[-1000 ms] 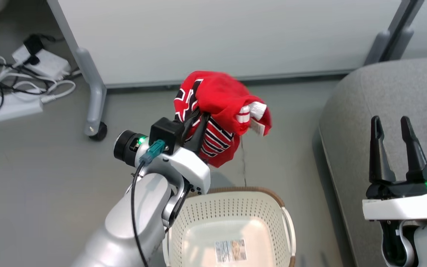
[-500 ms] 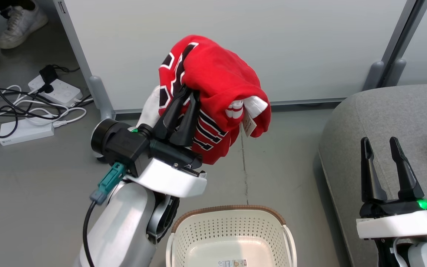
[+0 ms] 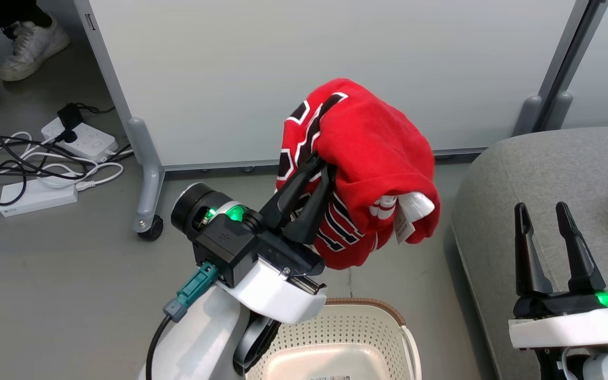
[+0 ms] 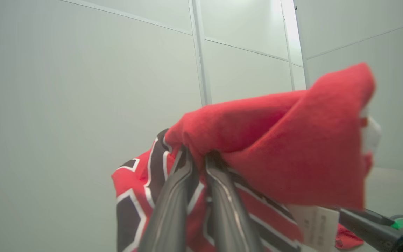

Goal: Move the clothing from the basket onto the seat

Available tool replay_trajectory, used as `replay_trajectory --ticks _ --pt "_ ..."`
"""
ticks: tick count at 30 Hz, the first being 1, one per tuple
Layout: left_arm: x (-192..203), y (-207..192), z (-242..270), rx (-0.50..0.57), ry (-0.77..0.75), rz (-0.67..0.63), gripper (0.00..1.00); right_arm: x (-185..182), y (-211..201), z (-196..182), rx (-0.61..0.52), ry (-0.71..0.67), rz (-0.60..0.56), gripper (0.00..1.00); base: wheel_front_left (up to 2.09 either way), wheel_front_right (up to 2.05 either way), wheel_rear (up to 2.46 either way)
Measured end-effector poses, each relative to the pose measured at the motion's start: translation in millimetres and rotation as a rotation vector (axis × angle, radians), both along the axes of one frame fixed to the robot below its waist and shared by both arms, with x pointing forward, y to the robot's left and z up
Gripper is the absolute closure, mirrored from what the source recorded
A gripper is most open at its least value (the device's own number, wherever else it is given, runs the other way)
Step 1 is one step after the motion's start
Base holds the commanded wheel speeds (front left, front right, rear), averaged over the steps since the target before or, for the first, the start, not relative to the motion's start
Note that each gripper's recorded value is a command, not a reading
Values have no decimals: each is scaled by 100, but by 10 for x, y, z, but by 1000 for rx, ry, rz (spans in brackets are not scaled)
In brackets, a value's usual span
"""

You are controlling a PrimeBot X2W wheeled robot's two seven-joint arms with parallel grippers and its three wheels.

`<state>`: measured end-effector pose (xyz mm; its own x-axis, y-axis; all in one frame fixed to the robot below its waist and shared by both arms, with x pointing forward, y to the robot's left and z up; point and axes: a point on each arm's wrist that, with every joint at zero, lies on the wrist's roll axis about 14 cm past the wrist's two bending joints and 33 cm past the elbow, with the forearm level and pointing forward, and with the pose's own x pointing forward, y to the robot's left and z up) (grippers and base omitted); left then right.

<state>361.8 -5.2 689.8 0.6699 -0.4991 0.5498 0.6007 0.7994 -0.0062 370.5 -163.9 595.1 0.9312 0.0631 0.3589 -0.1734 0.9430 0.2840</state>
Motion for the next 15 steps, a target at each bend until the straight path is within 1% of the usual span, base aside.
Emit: replay_trajectory --ticks 7,15 --pt "-28 -30 -14 -1 4 -8 100 -14 -41 17 1 -5 -12 0 0 0 0" --pt "38 8 -30 -3 10 14 100 -51 -40 -27 0 6 -11 0 0 0 0"
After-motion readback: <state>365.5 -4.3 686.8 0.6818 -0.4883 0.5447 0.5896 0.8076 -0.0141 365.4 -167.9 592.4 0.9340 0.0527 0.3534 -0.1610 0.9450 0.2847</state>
